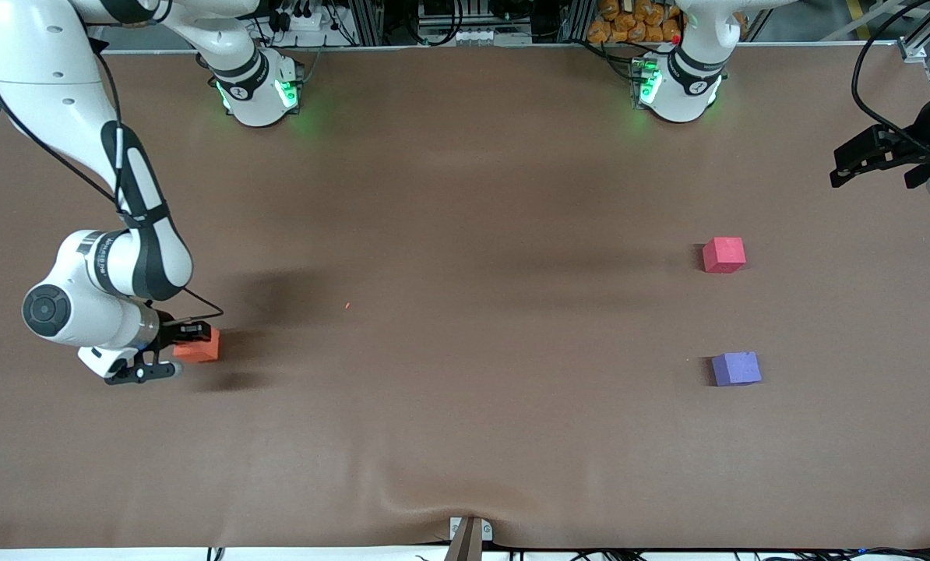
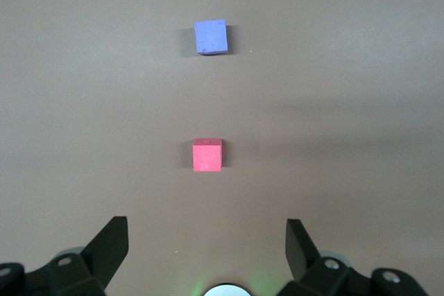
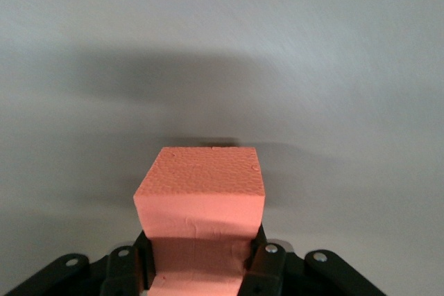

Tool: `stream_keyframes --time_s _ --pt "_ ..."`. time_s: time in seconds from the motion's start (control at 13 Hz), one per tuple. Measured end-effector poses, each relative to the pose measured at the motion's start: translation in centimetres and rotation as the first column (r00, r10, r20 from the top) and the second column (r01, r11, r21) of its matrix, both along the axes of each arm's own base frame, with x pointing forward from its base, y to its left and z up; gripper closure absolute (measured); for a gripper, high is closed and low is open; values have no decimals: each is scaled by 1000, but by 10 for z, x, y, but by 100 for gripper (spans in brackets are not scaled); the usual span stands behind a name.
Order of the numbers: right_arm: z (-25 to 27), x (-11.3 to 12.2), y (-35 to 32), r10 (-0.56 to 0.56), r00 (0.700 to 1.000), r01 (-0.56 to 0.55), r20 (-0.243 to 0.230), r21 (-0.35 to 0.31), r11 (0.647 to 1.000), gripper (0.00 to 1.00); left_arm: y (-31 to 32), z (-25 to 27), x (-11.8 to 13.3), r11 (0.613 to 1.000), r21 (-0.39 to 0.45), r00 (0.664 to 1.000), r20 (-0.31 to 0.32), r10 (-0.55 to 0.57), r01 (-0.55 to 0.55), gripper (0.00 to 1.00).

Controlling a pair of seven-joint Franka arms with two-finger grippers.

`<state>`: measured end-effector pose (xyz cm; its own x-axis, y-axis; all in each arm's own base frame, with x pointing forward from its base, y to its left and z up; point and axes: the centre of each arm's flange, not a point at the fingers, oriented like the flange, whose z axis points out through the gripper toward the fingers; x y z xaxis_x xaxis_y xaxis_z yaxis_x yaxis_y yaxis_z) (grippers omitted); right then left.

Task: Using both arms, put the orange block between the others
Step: 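Close the right gripper on the orange cube, then carry the orange cube with the right gripper toward the table middle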

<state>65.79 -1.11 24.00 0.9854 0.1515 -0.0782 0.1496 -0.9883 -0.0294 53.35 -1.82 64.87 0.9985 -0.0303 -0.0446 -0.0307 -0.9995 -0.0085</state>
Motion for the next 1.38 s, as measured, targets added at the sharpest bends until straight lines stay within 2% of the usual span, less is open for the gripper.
stream_keyframes --time_s 0.23,0.38,0.54,0.69,0.77,1.08,1.23,1.38 --pt "23 6 87 48 998 -49 34 27 998 48 0 0 0 1000 0 1000 0 1 -1 0" --pt "30 -6 168 48 998 -51 33 84 995 48 3 0 0 1000 0 1000 0 6 -6 0" --pt "34 -29 251 1 1000 -2 5 167 986 48 9 0 0 1000 -1 1000 0 0 0 0" --pt "36 -58 322 -90 994 103 -63 249 963 48 12 0 0 1000 -1 1000 1 -1 1 0" --pt "33 -72 351 -119 989 140 -93 267 954 48 13 1 0 1000 -1 1000 1 -1 1 0" --pt "23 -102 431 -145 981 176 -132 274 945 48 12 1 0 1000 -1 1000 1 -2 2 0" --pt "19 -115 471 -194 973 222 -122 280 934 48 12 1 0 1000 -1 1000 1 -3 3 0" --pt "9 -131 506 -261 961 277 -91 302 912 48 12 1 0 1000 -1 1000 2 -3 3 0"
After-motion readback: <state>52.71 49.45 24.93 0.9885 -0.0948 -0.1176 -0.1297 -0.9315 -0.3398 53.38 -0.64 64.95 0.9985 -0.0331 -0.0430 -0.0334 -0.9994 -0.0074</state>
